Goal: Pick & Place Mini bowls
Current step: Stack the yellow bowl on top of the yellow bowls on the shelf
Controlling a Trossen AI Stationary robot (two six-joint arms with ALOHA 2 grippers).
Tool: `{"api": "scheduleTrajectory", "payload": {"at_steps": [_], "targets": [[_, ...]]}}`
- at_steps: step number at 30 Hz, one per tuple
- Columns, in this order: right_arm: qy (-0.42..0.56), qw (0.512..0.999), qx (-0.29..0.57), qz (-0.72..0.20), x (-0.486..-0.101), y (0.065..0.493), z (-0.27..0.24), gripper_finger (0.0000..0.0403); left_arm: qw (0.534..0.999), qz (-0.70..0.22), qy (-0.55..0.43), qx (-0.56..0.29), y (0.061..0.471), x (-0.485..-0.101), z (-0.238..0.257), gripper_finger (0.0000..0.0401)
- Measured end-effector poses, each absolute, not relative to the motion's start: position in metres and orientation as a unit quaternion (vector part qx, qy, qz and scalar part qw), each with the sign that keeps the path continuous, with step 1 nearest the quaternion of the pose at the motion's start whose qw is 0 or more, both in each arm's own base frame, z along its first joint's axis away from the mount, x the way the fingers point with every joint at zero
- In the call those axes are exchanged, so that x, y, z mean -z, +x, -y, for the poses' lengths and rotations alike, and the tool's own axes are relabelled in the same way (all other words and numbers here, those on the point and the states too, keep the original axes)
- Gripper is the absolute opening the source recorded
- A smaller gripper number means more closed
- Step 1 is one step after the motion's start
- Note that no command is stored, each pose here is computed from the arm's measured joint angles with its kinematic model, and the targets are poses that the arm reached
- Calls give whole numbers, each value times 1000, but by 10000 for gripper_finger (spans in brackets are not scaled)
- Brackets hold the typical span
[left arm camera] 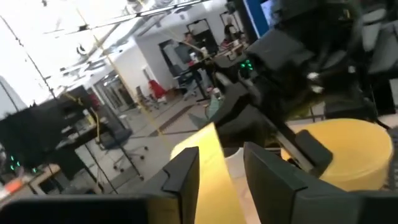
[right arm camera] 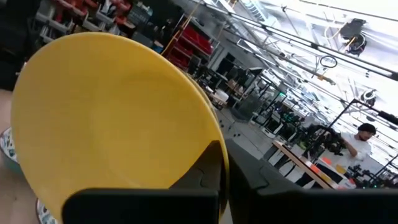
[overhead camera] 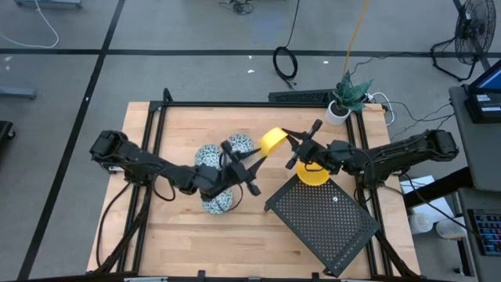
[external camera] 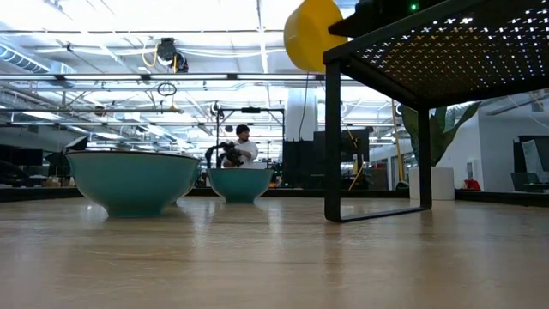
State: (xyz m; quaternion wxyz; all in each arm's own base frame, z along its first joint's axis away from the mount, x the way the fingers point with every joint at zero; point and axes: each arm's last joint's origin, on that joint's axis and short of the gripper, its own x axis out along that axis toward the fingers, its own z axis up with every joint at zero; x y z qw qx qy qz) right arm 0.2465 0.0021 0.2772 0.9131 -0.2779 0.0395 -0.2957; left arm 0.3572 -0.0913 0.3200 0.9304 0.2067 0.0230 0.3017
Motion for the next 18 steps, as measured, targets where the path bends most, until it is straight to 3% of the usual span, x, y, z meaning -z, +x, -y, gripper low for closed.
{"api": "scheduleTrajectory", "payload": {"at_steps": [10, 18], "targets": [[-232, 938, 257, -15, -294, 224, -8, 0, 907, -75, 260, -323, 336, -326, 118, 136], [-179, 973, 146, 20, -305, 203, -20, 0, 961, -154, 184, -138, 301, -336, 88, 132]]}}
